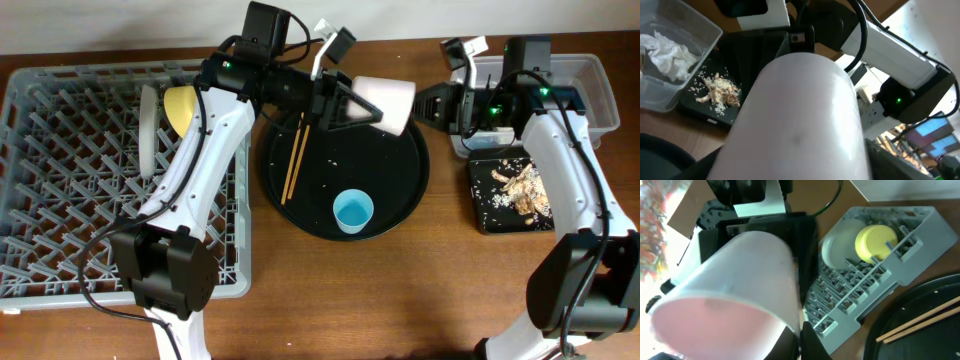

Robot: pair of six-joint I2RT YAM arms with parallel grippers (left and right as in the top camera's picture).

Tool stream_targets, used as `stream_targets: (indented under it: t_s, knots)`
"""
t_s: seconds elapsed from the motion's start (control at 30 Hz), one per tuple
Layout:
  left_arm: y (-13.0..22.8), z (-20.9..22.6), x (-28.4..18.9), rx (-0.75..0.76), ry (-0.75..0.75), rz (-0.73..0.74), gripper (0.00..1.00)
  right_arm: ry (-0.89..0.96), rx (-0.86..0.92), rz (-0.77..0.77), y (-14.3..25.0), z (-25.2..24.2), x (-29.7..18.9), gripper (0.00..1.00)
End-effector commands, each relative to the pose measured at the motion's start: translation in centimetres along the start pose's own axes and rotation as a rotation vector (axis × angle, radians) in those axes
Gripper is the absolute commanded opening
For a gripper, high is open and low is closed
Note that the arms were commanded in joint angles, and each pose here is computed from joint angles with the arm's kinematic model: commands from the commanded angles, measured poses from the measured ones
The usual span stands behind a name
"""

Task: Sort waste into correct bins and load items into the dishwasher rack
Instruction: 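Grasp the pink cup with the left gripper, release right gripper, then lower pink cup into the rack with left gripper and release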

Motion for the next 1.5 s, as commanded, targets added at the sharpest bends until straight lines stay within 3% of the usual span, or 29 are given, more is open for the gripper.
stream_targets:
  t_s: [0.0,0.43,0.6,0.67,0.73,0.8,0.87,0.97,1.03,1.33,1.47]
  knots:
    - [-0.2,-0.2,0.2,0.031,-0.002,0.001,0.84,-0.019,-0.001,0.007,0.0,0.5,0.3,0.05]
    - [-0.5,0.3,-1.0,0.042,-0.018,-0.02,0.83,-0.019,0.002,0.007,0.0,0.5,0.3,0.05]
    - [-0.6,-0.2,-1.0,0.043,0.017,-0.028,0.71,-0.018,0.002,0.006,0.0,0.5,0.3,0.05]
    - [-0.6,-0.2,-1.0,0.042,0.018,-0.027,0.6,-0.018,0.002,0.006,0.0,0.5,0.3,0.06]
    - [-0.6,-0.2,-1.0,0.042,0.018,-0.027,0.49,-0.019,0.002,0.006,0.0,0.5,0.3,0.13]
    - [-0.7,-0.3,-1.0,0.042,0.024,-0.029,0.44,-0.019,0.002,0.006,0.0,0.5,0.3,0.16]
    - [-0.7,-0.5,-1.0,0.042,0.034,-0.031,0.37,-0.019,0.002,0.006,0.0,0.5,0.3,0.31]
    - [-0.7,-0.5,-1.1,0.043,0.04,-0.033,0.35,-0.018,0.002,0.005,0.0,0.5,0.3,0.62]
    - [-0.7,-0.6,-1.1,0.043,0.043,-0.035,0.35,-0.008,0.014,-0.008,-0.2,0.4,-0.4,0.73]
    - [-2.0,-0.3,-5.4,0.061,0.006,-0.102,0.3,0.177,0.147,-0.214,-1.7,-1.9,-9.9,0.86]
    - [-3.7,0.3,-7.5,0.087,-0.243,-0.089,0.3,0.396,0.244,-0.238,0.1,-3.2,-12.6,0.89]
Point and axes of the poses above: each gripper's point midway between its finger pads, its own x axis out along the fingers, its own z axis along the line the jaws close on, y = z × x, the point moved 3 cm from there along -x, back along the fingers, and after that the axes turned 6 degrees about x, right-handed, at the moved point
